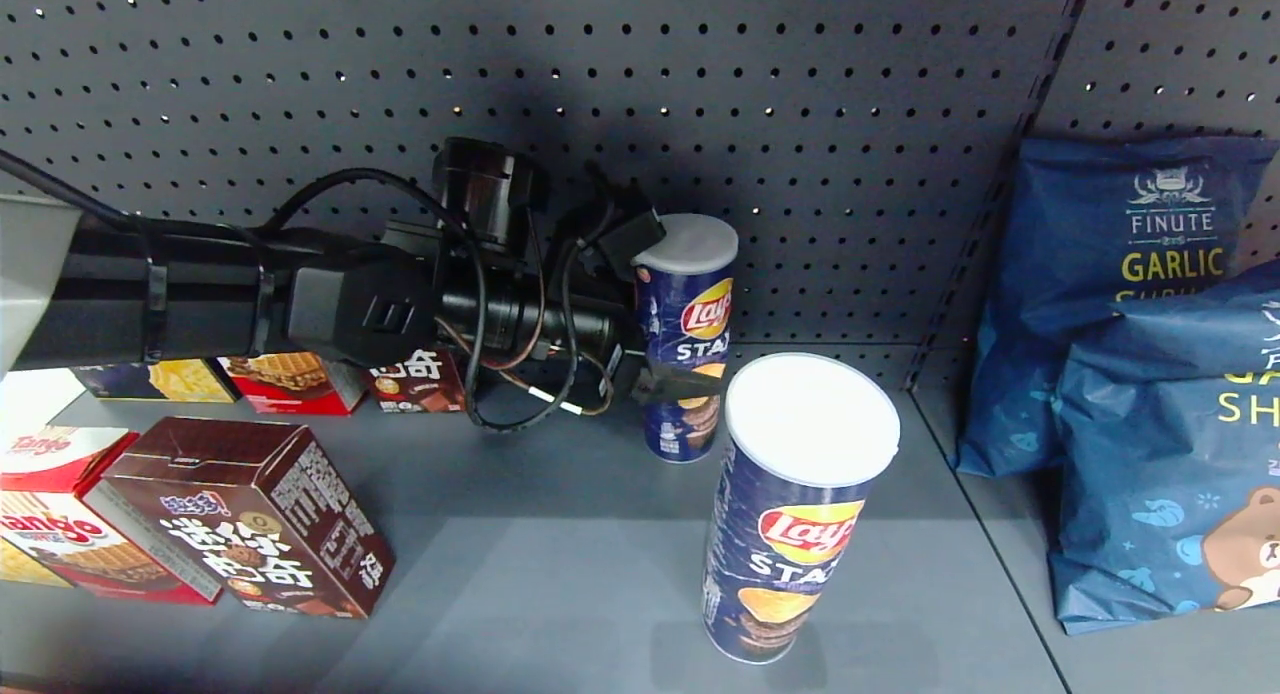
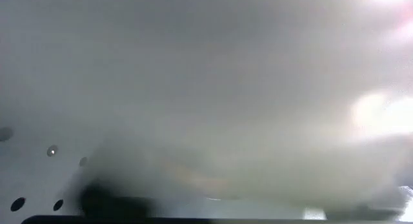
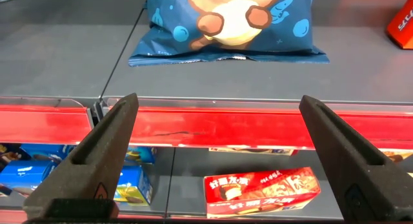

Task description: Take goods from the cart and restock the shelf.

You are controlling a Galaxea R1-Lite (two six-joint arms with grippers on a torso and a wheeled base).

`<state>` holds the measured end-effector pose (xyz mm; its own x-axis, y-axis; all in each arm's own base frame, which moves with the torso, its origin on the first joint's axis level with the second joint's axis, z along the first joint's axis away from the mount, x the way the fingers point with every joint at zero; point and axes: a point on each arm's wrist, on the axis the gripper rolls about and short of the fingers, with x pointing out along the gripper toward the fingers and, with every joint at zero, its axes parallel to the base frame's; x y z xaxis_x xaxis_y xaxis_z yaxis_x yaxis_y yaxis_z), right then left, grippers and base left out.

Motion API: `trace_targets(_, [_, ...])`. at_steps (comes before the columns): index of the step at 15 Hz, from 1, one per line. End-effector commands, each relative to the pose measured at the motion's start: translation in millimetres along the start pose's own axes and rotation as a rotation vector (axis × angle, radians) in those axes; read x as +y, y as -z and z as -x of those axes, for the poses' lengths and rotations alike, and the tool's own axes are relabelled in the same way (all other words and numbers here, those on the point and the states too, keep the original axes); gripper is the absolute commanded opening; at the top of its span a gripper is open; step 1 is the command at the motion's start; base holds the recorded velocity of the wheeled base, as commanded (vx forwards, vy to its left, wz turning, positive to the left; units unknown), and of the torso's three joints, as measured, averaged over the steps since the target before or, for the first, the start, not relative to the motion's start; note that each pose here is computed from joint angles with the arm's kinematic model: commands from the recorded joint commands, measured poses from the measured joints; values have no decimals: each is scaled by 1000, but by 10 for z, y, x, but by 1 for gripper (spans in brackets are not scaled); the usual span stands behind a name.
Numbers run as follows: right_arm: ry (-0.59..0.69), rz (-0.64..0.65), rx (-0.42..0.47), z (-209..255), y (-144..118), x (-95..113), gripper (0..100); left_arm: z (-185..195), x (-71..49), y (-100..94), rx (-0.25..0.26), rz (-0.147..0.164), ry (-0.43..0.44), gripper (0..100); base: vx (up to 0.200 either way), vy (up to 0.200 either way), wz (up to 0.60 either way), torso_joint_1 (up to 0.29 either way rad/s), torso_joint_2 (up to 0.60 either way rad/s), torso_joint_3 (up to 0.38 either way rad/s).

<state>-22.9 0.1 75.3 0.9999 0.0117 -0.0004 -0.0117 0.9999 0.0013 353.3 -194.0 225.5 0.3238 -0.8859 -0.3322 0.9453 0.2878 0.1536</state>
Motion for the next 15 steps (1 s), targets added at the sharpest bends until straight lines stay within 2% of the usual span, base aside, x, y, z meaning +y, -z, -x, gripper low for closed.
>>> trace_targets(1, [-1,0,1,-1,0,0,100,-2,-20,-12,-6,-7,1,100,0,0,0,0,0,0])
trace_targets(3, [-1,0,1,-1,0,0,100,22,-32,4,-9,-9,-6,100,0,0,0,0,0,0])
trace_targets(4, [-1,0,1,-1,0,0,100,133,-91,-51,-17,-18,-16,100,0,0,0,0,0,0])
trace_targets(6, [-1,0,1,-1,0,0,100,240,-168,-47,-8,-11,-21,100,0,0,0,0,0,0])
trace_targets(9, [-1,0,1,-1,0,0,100,391,-293,-64,26,-9,-82,100,0,0,0,0,0,0])
trace_targets(15, [-1,1,1,-1,0,0,100,429,-316,-41,96,-5,-210,100,0,0,0,0,0,0])
